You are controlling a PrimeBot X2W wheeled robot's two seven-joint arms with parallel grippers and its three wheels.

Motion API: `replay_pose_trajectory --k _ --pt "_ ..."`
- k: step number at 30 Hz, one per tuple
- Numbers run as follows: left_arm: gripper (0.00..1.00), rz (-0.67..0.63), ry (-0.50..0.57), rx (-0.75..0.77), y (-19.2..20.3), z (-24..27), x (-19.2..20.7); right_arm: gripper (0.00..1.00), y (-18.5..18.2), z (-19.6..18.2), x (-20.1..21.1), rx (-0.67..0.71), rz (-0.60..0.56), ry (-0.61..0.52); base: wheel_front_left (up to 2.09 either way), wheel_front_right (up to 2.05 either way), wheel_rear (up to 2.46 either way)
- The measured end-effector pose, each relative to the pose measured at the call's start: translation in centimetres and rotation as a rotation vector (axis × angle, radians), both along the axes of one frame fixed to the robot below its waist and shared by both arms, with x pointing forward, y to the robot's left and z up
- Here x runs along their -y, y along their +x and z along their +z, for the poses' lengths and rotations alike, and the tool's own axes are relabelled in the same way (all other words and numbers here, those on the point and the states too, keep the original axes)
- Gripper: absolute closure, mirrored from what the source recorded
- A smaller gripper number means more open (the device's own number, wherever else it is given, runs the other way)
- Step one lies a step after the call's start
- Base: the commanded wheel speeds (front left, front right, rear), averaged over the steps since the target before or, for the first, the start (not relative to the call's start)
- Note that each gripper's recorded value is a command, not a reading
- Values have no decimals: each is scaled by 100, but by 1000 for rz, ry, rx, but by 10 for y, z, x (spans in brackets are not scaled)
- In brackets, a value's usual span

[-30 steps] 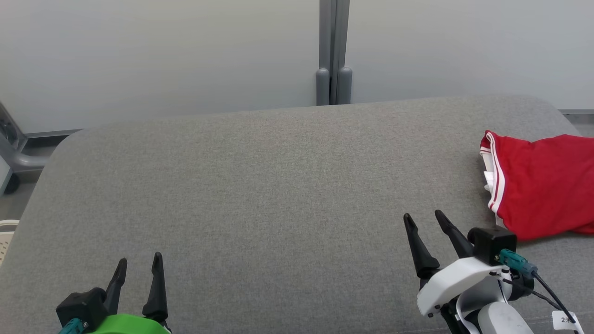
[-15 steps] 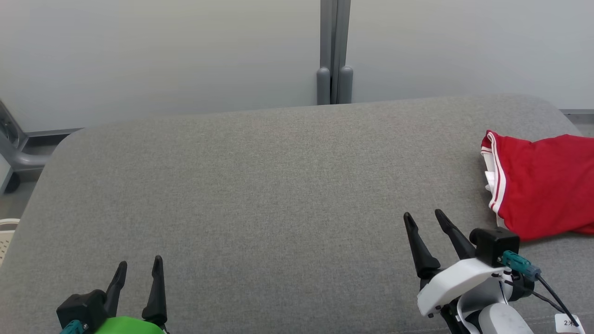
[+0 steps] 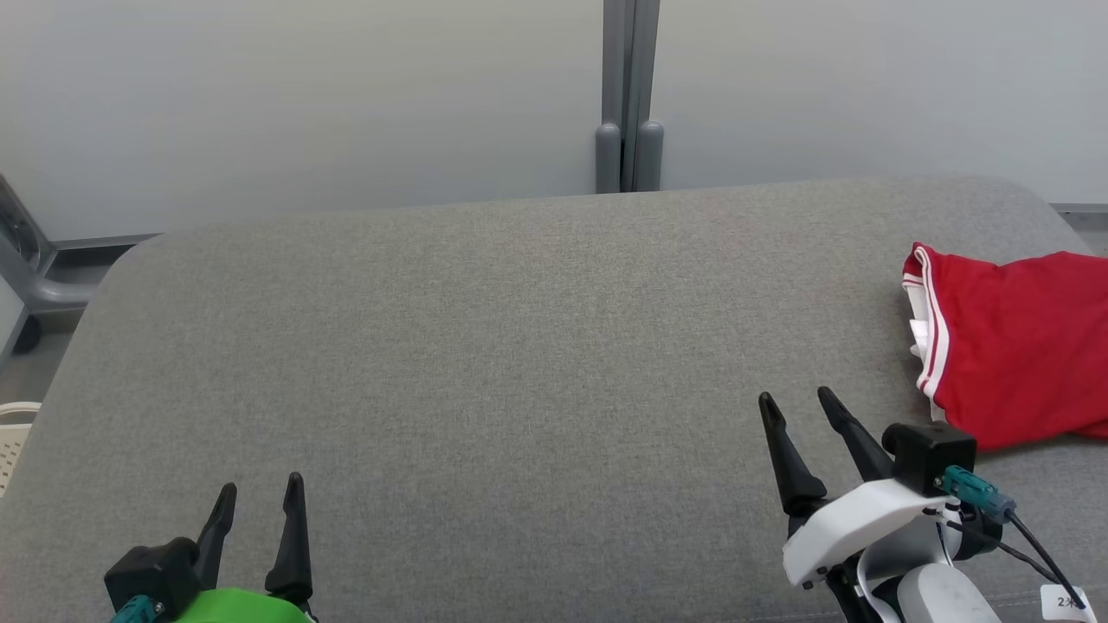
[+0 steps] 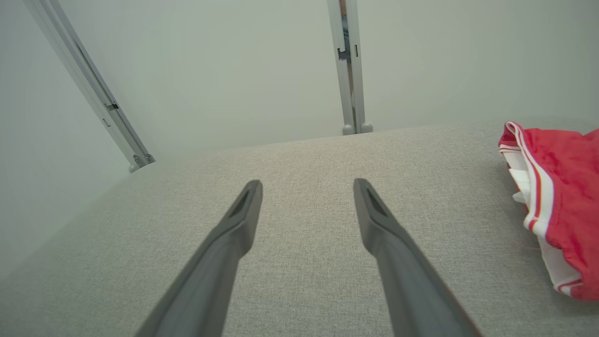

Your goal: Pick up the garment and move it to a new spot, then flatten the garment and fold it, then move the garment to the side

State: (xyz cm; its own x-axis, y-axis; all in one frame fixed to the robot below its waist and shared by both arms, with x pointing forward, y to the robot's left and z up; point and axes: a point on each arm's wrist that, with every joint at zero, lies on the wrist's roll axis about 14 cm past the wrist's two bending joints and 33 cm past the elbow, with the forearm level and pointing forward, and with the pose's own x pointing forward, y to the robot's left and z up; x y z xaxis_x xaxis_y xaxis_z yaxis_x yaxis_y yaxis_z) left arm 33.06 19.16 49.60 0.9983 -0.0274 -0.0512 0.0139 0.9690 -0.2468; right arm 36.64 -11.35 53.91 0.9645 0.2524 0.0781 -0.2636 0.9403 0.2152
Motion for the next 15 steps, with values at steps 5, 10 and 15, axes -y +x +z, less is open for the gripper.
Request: replay_pose_trajectory --k 5,10,15 --pt "100 0 -6 -10 -1 -4 2 100 -1 -7 2 -22 -6 -1 0 0 0" --pt "100 1 -45 -68 -8 -22 9 100 -10 -33 4 -105 -13 18 0 0 0" --pt "100 12 -125 -94 -7 -26 9 100 -9 -35 12 -131 -36 107 0 0 0"
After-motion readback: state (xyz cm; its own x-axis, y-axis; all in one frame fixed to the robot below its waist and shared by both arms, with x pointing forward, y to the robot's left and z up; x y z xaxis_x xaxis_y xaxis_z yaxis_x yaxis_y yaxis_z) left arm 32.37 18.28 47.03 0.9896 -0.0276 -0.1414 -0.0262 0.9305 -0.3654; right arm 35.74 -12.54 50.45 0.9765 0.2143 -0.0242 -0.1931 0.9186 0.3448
